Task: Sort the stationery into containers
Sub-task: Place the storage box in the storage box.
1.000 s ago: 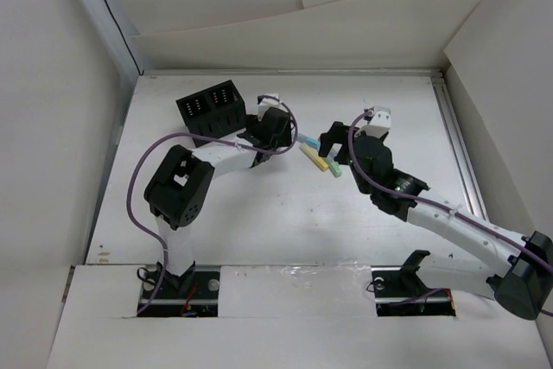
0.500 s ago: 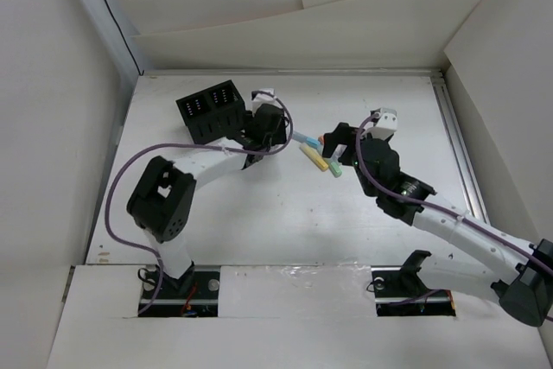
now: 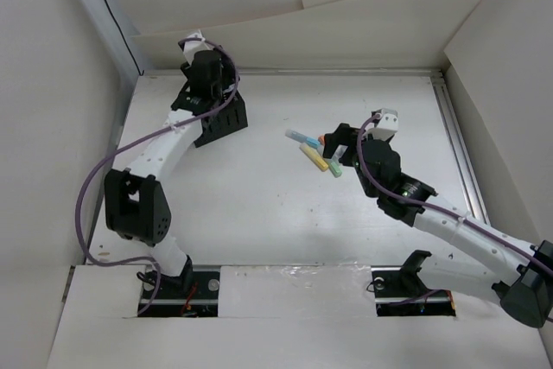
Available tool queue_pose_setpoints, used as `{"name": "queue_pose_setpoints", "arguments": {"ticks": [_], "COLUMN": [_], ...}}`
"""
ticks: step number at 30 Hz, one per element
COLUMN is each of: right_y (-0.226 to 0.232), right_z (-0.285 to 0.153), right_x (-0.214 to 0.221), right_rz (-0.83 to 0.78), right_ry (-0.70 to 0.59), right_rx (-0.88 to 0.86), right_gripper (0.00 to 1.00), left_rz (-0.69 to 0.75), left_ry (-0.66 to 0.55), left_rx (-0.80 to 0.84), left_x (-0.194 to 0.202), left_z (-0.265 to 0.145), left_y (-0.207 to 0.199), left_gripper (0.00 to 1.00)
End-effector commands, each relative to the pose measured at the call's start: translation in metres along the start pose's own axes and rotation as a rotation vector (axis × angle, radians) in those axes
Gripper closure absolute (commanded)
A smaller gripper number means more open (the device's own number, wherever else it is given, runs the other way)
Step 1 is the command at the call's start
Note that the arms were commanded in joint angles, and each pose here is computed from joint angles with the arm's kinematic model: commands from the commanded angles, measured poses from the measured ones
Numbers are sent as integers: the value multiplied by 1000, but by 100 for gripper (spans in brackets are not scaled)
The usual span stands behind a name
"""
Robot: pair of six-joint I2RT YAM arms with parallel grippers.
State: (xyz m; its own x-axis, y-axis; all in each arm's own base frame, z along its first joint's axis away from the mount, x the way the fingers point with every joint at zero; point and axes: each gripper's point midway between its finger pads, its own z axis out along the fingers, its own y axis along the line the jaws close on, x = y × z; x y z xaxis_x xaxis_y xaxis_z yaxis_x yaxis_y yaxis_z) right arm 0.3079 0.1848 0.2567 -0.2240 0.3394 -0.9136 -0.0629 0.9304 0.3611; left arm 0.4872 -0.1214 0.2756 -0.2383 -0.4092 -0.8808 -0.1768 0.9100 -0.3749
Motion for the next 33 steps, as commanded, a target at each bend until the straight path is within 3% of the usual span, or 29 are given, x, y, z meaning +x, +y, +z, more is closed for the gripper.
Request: {"name": "queue_pose_setpoints", "arguments": {"ticks": [1, 5, 11, 33], "right_y": [6, 6, 7, 9], "right_z": [1, 1, 2, 2], "right_x": [-9, -9, -10, -9], "right_rz": [21, 21, 12, 12], "right_ry": [-29, -29, -29, -24], "right_rx": [-20, -20, -20, -28], "right_gripper": [1, 1, 1, 1], "left_rz": [-46, 7, 75, 135], "left_ry": [-67, -10, 16, 75], "left_rx": [22, -21, -116, -238], "left_x": [-42, -29, -15, 6], "left_z": [15, 50, 68, 57], "left_y": [-13, -8, 9, 36], "left_gripper": [73, 74, 74, 75]}}
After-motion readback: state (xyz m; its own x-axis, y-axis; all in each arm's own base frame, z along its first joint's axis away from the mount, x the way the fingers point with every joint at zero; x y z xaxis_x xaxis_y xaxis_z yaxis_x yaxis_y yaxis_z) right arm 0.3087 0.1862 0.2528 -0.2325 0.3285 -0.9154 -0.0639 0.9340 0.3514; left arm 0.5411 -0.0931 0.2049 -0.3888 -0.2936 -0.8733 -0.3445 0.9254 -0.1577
